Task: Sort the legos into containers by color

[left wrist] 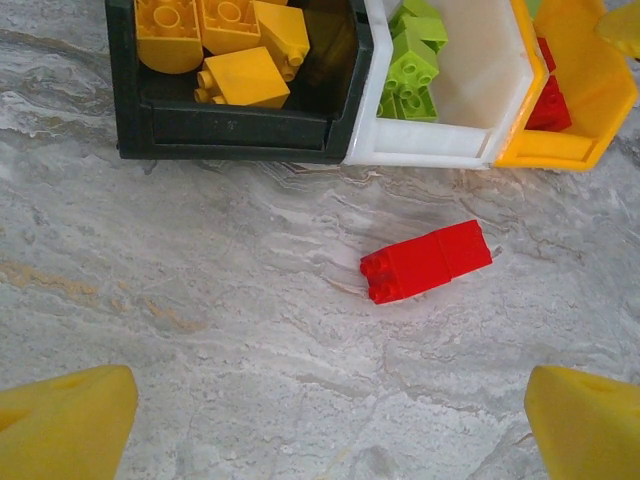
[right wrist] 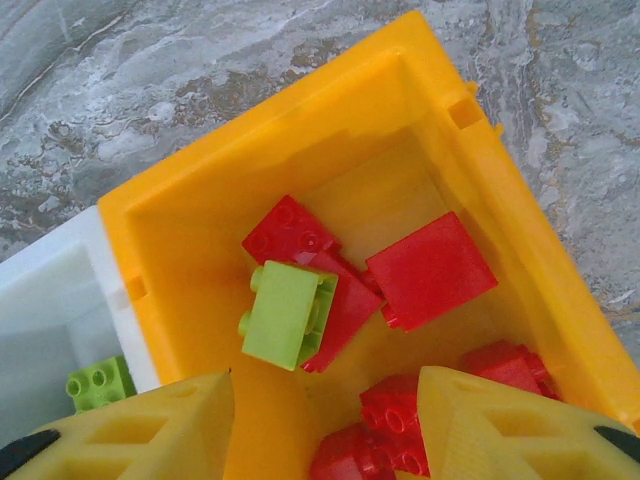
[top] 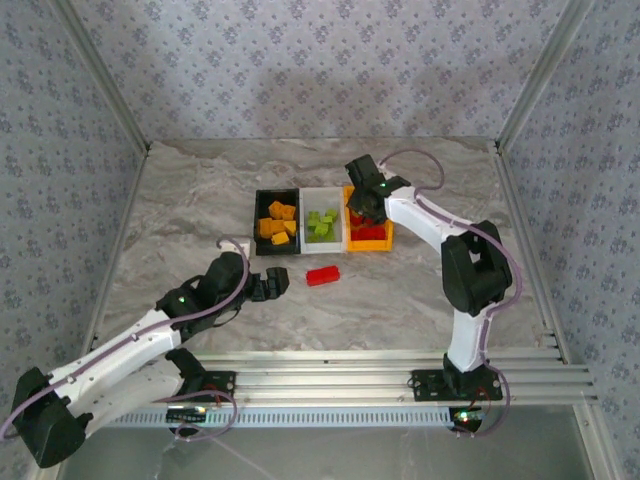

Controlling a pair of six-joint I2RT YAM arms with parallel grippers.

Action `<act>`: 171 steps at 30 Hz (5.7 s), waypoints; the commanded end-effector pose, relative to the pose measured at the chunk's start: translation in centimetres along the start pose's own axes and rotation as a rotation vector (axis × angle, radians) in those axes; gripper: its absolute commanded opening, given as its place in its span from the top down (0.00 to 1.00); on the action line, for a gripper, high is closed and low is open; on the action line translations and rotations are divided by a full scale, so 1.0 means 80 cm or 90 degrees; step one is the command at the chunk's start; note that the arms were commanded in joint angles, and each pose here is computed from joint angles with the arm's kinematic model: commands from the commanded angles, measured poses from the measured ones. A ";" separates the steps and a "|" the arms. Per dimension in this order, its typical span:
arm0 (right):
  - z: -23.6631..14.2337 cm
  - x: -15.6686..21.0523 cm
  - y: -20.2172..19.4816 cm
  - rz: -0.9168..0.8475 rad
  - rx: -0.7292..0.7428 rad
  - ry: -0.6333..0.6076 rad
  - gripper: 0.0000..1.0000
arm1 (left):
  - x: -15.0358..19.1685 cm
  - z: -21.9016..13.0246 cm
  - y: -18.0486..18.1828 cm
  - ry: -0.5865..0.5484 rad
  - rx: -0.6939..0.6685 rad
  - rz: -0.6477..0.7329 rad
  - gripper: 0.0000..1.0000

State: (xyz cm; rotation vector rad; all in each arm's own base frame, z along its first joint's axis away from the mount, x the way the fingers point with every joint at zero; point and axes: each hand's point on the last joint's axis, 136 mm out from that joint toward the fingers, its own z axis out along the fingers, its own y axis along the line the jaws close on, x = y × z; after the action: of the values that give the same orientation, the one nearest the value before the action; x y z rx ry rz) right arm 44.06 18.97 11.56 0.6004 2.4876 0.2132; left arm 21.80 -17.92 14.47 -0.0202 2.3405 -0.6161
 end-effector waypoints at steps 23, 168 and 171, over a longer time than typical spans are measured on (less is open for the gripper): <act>0.058 0.001 0.016 0.016 -0.012 0.044 0.48 | 0.010 0.010 0.018 0.018 -0.016 -0.014 0.01; -0.148 0.167 -0.167 -0.095 -0.196 -0.031 0.34 | -0.099 0.266 -0.229 0.084 0.051 0.229 0.79; -0.146 0.173 -0.167 -0.100 -0.198 -0.023 0.34 | -0.110 0.284 -0.237 0.092 0.052 0.223 0.70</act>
State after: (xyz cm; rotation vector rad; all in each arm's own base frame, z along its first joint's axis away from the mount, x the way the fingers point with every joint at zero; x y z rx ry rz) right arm 22.85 13.18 11.32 0.2634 2.3644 0.4936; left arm 39.72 -41.88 12.55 0.4793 2.3597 -0.5106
